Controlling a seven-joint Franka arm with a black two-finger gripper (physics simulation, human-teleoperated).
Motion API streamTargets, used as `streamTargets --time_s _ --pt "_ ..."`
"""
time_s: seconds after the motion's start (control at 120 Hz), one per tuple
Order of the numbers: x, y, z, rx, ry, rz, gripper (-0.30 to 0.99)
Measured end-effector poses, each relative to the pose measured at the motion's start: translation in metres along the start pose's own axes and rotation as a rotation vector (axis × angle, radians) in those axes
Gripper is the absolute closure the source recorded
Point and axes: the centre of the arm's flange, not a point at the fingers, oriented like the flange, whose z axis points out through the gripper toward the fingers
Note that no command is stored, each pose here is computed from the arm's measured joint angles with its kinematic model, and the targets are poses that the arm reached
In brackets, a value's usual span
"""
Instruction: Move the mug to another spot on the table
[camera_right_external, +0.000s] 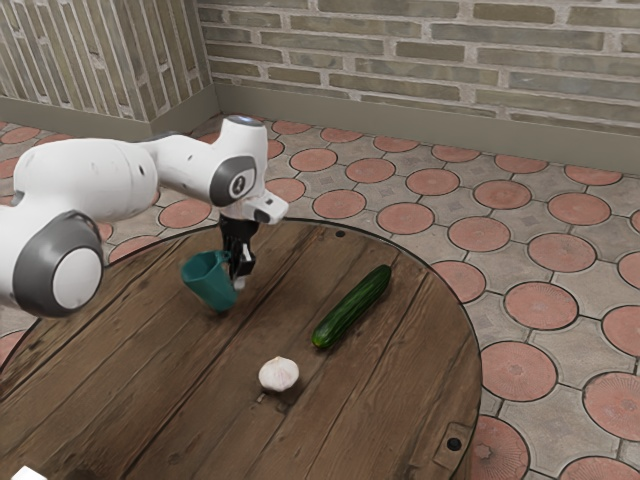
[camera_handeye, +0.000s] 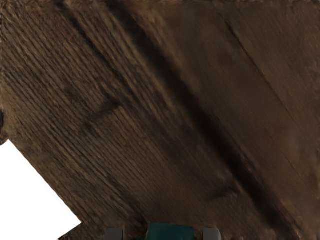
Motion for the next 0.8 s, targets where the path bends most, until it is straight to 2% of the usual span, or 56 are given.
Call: streamTargets --time_s 0.333,0.483,0.6,0.8 --pt "-0.048 0.065 -0.036 0.019 0.008 0.019 0.72" --pt "-0.068 0.109 -0.018 0.006 -0.026 0.046 0.77" --pt "-0.062 0.117 0.017 -0.007 -0.055 0.047 0.78" --pt "-0.049 0.117 0.019 -0.005 -0.004 0.027 0.37"
